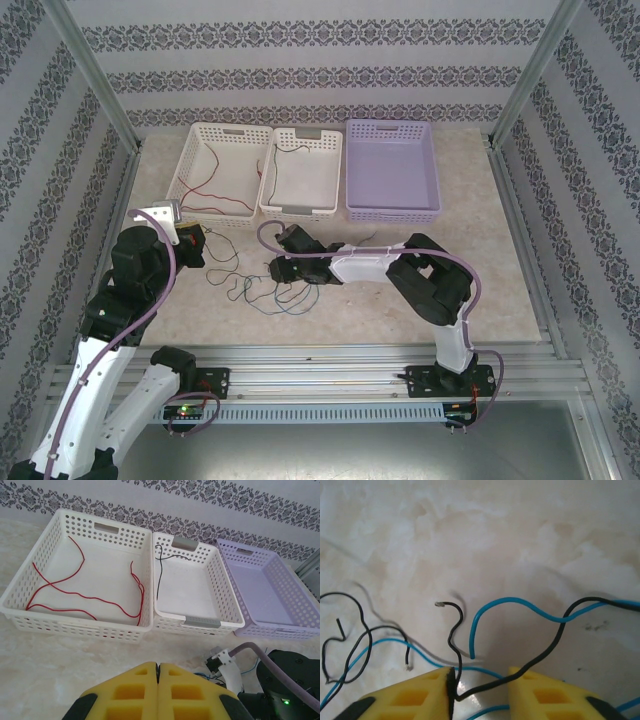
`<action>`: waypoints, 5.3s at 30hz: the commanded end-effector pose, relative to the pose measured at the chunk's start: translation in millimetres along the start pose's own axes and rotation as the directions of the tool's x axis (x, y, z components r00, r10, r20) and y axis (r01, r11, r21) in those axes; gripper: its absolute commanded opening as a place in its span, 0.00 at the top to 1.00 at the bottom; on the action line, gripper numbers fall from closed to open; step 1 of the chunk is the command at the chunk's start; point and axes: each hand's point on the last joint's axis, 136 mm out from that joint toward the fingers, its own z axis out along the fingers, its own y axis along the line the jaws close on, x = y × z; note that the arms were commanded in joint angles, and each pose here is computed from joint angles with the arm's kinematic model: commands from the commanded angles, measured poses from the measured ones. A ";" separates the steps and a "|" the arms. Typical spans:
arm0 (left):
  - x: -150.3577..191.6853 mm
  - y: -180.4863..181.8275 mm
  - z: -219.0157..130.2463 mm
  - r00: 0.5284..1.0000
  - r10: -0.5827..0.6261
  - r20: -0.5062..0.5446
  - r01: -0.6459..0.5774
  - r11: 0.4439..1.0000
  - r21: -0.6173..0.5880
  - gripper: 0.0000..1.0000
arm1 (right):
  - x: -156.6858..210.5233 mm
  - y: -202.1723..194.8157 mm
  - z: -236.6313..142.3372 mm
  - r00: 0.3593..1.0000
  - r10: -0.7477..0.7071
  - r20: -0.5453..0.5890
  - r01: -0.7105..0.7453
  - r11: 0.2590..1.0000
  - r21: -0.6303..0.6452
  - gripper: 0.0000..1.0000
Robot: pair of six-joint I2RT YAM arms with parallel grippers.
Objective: Untangle the cables
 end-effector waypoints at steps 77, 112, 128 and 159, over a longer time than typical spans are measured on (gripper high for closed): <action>-272.7 -184.1 48.0 0.931 0.133 0.341 -0.203 0.963 0.178 1.00 | -33.6 -57.1 -388.8 0.809 -0.049 0.586 0.045 0.999 0.023 1.00; -314.7 -250.8 89.1 0.779 0.269 0.566 -0.358 0.932 0.050 1.00 | -14.5 -57.6 -378.5 0.819 -0.064 0.570 0.081 0.997 -0.005 1.00; -345.6 -247.8 49.1 0.717 0.207 0.666 -0.319 0.947 0.049 1.00 | -13.9 -58.7 -370.4 0.823 -0.054 0.566 0.078 0.997 -0.017 1.00; -402.8 -232.5 -50.1 0.451 0.086 0.889 -0.230 0.973 0.022 1.00 | -22.0 -56.4 -364.8 0.824 -0.065 0.563 0.091 0.996 -0.018 1.00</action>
